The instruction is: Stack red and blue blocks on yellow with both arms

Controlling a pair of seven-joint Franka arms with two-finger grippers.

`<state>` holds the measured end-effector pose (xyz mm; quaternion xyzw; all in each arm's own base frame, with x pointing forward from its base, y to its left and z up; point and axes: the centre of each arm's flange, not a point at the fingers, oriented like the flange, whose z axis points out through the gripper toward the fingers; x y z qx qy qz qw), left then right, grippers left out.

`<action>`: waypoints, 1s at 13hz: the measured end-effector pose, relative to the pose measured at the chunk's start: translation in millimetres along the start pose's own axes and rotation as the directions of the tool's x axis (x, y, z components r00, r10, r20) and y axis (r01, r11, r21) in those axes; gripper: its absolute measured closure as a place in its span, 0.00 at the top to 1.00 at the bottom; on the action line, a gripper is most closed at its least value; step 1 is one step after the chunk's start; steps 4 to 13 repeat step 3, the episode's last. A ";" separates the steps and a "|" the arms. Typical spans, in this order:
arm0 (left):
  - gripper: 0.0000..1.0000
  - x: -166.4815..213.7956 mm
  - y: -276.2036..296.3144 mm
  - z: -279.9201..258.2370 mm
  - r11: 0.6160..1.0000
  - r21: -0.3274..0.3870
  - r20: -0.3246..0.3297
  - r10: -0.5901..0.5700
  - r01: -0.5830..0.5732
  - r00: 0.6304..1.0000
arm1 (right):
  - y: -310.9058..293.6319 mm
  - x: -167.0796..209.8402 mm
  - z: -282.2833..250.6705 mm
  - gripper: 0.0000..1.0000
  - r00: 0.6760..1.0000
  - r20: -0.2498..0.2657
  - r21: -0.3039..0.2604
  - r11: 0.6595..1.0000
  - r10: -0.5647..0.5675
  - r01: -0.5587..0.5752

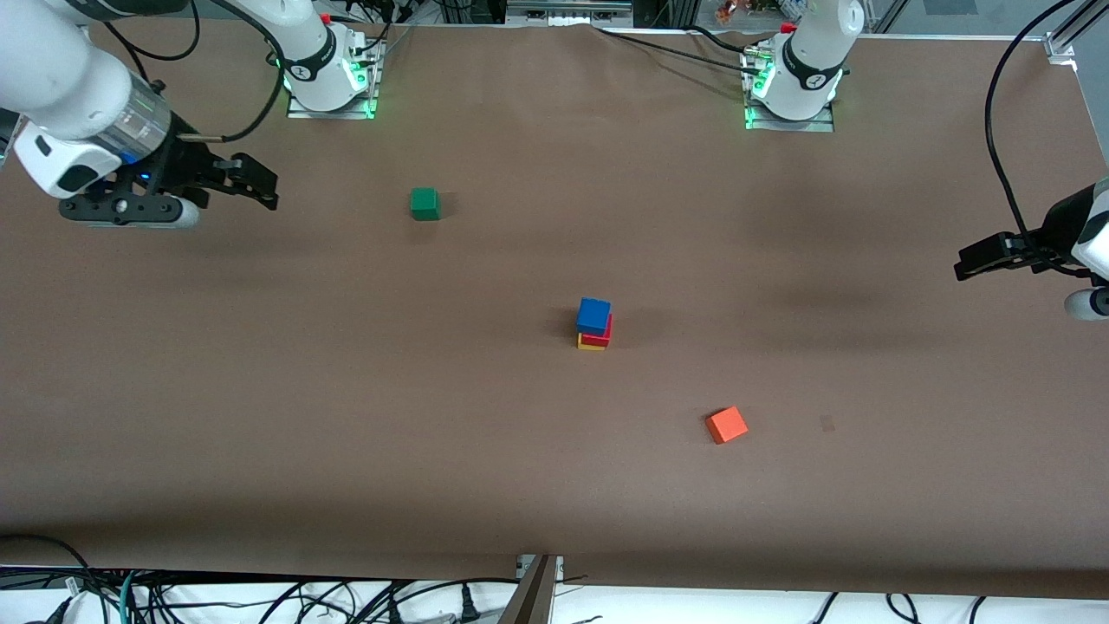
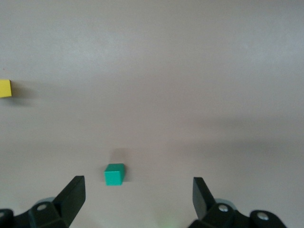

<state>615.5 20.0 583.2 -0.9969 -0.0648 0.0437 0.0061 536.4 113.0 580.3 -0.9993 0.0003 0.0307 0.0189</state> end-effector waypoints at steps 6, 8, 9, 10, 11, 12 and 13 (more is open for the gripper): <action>1.00 0.0 0.0 0.0 1.000 0.000 0.000 0.000 0.000 1.000 | 2.1 3.0 -0.6 1.00 1.000 -0.013 0.000 1.000 -0.028 0.028; 1.00 0.0 0.0 0.0 1.000 0.000 0.000 0.000 0.000 1.000 | 2.1 3.0 -0.6 1.00 1.000 -0.013 0.000 1.000 -0.028 0.028; 1.00 0.0 0.0 0.0 1.000 0.000 0.000 0.000 0.000 1.000 | 2.1 3.0 -0.6 1.00 1.000 -0.013 0.000 1.000 -0.028 0.028; 1.00 0.0 0.0 0.0 1.000 0.000 0.000 0.000 0.000 1.000 | 2.1 3.0 -0.6 1.00 1.000 -0.013 0.000 1.000 -0.028 0.028; 1.00 0.0 0.0 0.0 1.000 0.000 0.000 0.000 0.000 1.000 | 2.1 3.0 -0.6 1.00 1.000 -0.013 0.000 1.000 -0.028 0.028; 1.00 0.0 0.0 0.0 1.000 0.000 0.000 0.000 0.000 1.000 | 2.1 3.0 -0.6 1.00 1.000 -0.013 0.000 1.000 -0.028 0.028; 1.00 0.0 0.0 0.0 1.000 0.000 0.000 0.000 0.000 1.000 | 2.1 3.0 -0.6 1.00 1.000 -0.013 0.000 1.000 -0.028 0.028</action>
